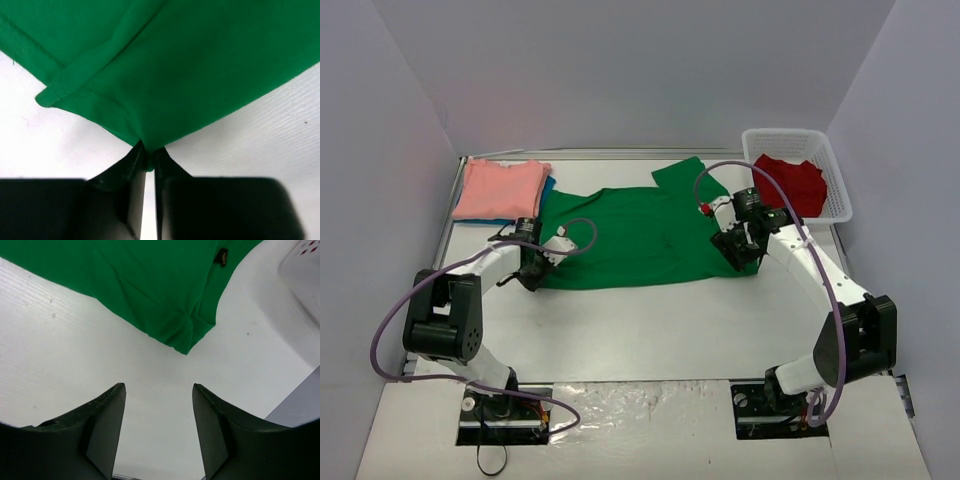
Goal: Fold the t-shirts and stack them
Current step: Fold the flattened tshirt in 1/3 of the way
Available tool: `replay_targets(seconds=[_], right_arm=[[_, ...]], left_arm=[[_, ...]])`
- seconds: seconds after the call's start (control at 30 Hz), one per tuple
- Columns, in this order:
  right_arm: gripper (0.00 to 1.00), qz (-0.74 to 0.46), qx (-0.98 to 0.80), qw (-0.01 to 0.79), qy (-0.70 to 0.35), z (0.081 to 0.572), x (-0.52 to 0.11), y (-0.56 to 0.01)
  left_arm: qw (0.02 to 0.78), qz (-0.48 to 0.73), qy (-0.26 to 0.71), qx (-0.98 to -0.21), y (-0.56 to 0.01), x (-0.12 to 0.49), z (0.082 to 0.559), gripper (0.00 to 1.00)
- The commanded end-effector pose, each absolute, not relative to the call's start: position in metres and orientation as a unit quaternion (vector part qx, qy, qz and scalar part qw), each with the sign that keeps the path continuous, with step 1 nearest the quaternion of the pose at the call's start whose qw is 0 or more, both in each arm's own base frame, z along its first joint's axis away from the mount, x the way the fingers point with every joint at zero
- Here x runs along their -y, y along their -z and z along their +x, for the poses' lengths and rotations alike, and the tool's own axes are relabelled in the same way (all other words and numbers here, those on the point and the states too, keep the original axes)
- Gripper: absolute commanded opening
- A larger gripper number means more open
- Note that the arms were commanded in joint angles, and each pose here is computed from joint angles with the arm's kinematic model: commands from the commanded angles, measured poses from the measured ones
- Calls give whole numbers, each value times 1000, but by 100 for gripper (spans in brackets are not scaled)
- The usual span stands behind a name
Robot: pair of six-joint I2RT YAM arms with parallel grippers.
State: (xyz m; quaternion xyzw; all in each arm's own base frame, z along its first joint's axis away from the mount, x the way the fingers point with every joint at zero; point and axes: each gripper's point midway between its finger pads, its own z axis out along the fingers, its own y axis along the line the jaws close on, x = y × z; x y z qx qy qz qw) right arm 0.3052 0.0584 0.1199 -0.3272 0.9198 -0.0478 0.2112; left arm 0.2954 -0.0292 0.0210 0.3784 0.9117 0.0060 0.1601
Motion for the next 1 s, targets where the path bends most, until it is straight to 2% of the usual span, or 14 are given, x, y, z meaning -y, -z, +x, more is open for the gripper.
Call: replay_targets(seconds=[0.0, 0.03, 0.27, 0.6, 0.97], right_arm=[[52, -322, -929, 176, 55, 283, -44, -108], [54, -324, -929, 168, 57, 280, -42, -104], [53, -320, -942, 87, 55, 273, -23, -58], [51, -310, -946, 52, 76, 291, 7, -29], [49, -295, -952, 51, 66, 305, 19, -7]], left_arm=[[159, 390, -1, -907, -23, 30, 298, 5], [160, 391, 0, -906, -23, 30, 298, 3], [162, 392, 6, -906, -26, 32, 294, 2], [164, 392, -1, -905, -32, 29, 289, 2], [165, 387, 1, -907, -36, 30, 291, 2]])
